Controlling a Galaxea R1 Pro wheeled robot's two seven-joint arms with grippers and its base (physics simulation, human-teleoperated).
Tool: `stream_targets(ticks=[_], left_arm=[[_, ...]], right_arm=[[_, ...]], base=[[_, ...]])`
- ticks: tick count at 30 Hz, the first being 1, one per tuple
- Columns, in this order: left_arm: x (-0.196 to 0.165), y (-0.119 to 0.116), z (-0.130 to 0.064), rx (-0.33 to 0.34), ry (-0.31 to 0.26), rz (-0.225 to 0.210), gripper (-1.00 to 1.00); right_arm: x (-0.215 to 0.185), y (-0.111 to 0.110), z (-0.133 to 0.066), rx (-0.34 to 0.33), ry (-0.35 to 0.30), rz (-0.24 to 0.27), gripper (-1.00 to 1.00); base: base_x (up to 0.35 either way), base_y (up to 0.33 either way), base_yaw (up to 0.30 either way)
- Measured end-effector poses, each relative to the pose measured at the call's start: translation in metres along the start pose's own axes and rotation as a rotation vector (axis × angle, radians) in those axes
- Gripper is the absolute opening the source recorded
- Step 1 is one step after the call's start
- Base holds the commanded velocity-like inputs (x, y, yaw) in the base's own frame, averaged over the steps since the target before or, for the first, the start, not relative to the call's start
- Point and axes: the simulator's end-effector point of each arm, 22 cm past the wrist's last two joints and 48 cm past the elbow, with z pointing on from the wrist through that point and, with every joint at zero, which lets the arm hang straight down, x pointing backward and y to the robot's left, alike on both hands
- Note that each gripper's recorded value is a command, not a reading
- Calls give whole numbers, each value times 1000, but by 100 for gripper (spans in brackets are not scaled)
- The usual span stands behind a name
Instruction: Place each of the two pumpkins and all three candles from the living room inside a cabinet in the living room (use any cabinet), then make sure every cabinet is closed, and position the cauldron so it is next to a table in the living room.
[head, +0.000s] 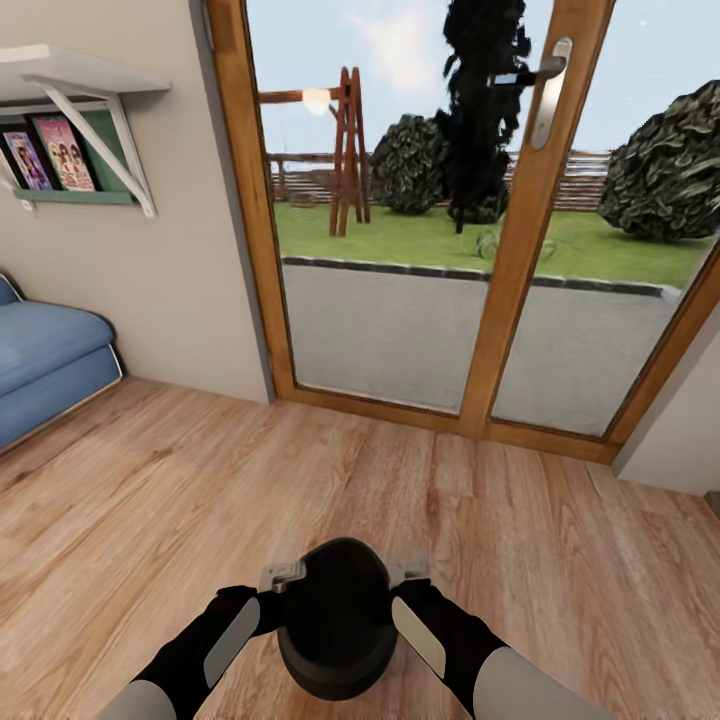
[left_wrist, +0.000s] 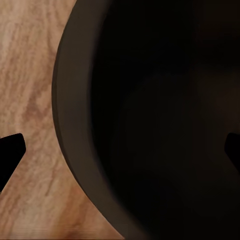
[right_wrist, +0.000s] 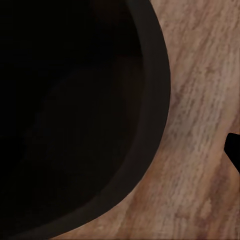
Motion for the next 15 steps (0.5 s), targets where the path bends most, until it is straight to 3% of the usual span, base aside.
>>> stream_targets(ticks=[15], left_arm=[[21, 9, 22, -12, 39, -15, 100]], right_arm=[[20, -3, 24, 0, 30, 23, 100]], base=[[0, 0, 0]])
